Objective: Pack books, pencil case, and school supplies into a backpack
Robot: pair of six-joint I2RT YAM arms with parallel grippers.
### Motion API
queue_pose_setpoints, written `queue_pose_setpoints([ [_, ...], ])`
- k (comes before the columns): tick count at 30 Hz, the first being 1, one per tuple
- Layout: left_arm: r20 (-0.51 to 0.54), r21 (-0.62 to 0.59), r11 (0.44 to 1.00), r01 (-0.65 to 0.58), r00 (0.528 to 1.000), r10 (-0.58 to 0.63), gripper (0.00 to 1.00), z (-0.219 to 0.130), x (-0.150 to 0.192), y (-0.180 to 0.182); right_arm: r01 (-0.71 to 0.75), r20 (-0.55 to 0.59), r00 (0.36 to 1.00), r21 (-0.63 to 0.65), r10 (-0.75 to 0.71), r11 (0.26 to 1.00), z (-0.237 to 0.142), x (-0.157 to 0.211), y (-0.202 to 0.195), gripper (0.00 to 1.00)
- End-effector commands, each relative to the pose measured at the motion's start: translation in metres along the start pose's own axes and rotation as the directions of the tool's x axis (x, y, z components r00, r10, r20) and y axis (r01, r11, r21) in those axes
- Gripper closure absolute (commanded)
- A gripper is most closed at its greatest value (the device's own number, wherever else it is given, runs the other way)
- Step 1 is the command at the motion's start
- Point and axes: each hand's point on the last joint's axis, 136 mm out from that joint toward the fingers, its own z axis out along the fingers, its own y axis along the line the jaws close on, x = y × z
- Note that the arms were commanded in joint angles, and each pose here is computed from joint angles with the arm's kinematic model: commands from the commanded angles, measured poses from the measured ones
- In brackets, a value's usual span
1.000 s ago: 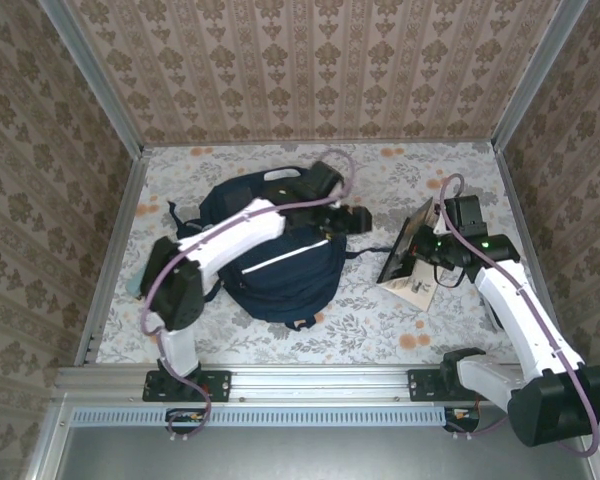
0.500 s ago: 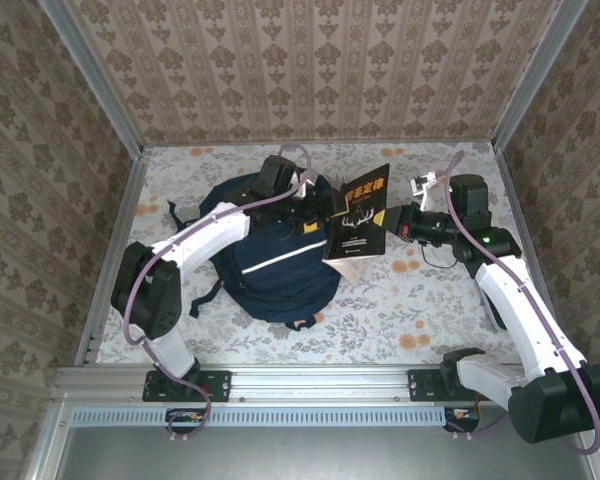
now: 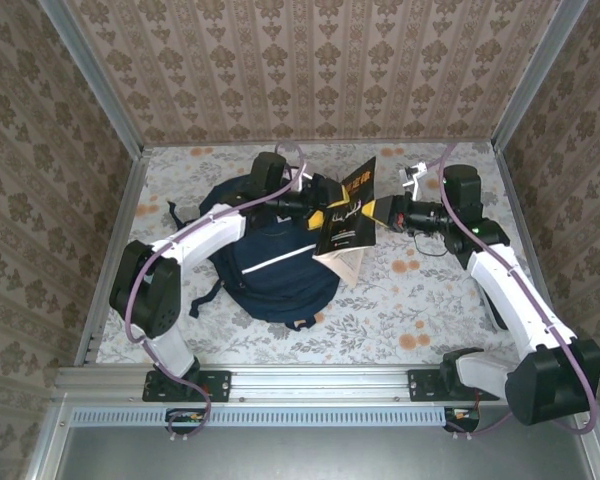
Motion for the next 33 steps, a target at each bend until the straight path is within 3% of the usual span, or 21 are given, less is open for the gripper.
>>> queue_pose_setpoints([
  [1, 0.014, 0.038, 0.997, 0.063, 0.998, -0.064, 0.00, -0.007, -0.006, 0.007, 0.084, 0.003, 0.996, -0.131, -0.084, 0.988, -0.001, -0.009, 0.035, 1.00],
  [10, 0.045, 0.235, 0.964, 0.126, 0.989, -0.140, 0.00, -0.023, -0.015, -0.008, 0.045, -0.076, 0.995, -0.202, -0.061, 0.978, 0.028, -0.002, 0.033, 1.00],
  [16, 0.078, 0.312, 0.940, 0.135, 0.983, -0.168, 0.01, -0.039, -0.023, -0.011, -0.003, -0.095, 0.995, -0.158, -0.012, 0.987, 0.039, -0.001, 0.011, 1.00],
  [20, 0.092, 0.314, 0.942, 0.123, 0.983, -0.159, 0.07, -0.045, -0.024, -0.013, -0.038, -0.117, 0.993, -0.086, 0.028, 0.996, 0.047, 0.003, -0.013, 1.00],
  [28, 0.130, 0.262, 0.959, 0.110, 0.980, -0.148, 0.41, -0.057, -0.024, -0.004, -0.078, -0.137, 0.987, 0.051, 0.084, 0.996, 0.055, 0.007, -0.053, 1.00],
  [33, 0.158, 0.165, 0.982, 0.095, 0.980, -0.122, 0.73, -0.060, -0.021, 0.006, -0.093, -0.129, 0.986, 0.075, 0.102, 0.993, 0.056, 0.005, -0.060, 0.97],
])
